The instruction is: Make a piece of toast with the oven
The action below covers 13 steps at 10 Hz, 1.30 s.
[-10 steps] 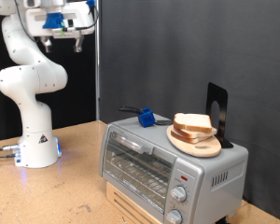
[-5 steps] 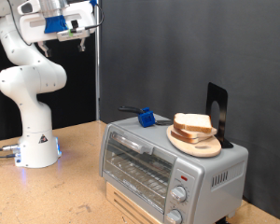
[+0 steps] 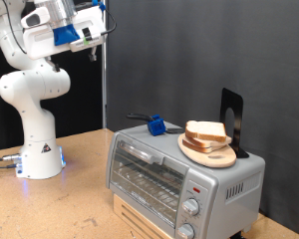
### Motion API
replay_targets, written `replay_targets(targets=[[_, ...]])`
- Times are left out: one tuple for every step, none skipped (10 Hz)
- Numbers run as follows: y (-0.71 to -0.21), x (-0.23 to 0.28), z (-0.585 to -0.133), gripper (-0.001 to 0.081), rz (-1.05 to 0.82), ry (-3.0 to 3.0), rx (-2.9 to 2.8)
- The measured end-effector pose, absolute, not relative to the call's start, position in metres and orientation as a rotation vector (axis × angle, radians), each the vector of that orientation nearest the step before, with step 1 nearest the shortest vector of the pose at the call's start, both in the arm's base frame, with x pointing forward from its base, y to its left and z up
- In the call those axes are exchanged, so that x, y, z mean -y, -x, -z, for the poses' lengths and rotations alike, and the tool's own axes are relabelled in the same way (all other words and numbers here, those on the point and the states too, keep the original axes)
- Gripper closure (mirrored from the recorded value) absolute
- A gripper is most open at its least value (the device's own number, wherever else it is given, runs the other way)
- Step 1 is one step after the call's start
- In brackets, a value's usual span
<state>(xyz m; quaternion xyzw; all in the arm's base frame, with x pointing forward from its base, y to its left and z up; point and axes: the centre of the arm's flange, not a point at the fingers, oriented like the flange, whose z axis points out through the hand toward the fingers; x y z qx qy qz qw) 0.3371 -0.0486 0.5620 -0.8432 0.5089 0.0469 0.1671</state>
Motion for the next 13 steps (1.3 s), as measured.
replay_targets(targets=[[-0.339,0.049,-0.563,0.0001,-0.115,2.407,-1.352],[-0.342,0.049,-0.563,0.0001,-0.089,2.404,-1.305],[-0.345,0.048,-0.561,0.0001,-0.074,2.4,-1.3],[-0.35,0.048,-0.56,0.0001,-0.06,2.391,-1.307],[-0.356,0.047,-0.556,0.0001,-0.053,2.385,-1.318],[-0.361,0.047,-0.553,0.0001,-0.043,2.377,-1.326],[-0.366,0.047,-0.551,0.0001,-0.025,2.367,-1.334],[-0.37,0.047,-0.547,0.0001,-0.003,2.36,-1.341],[-0.375,0.046,-0.539,0.0001,0.018,2.359,-1.345],[-0.379,0.042,-0.529,0.0001,0.029,2.365,-1.342],[-0.382,0.038,-0.521,0.0001,0.028,2.374,-1.337],[-0.383,0.035,-0.514,0.0001,0.03,2.379,-1.328],[-0.384,0.031,-0.508,0.0001,0.039,2.381,-1.325]])
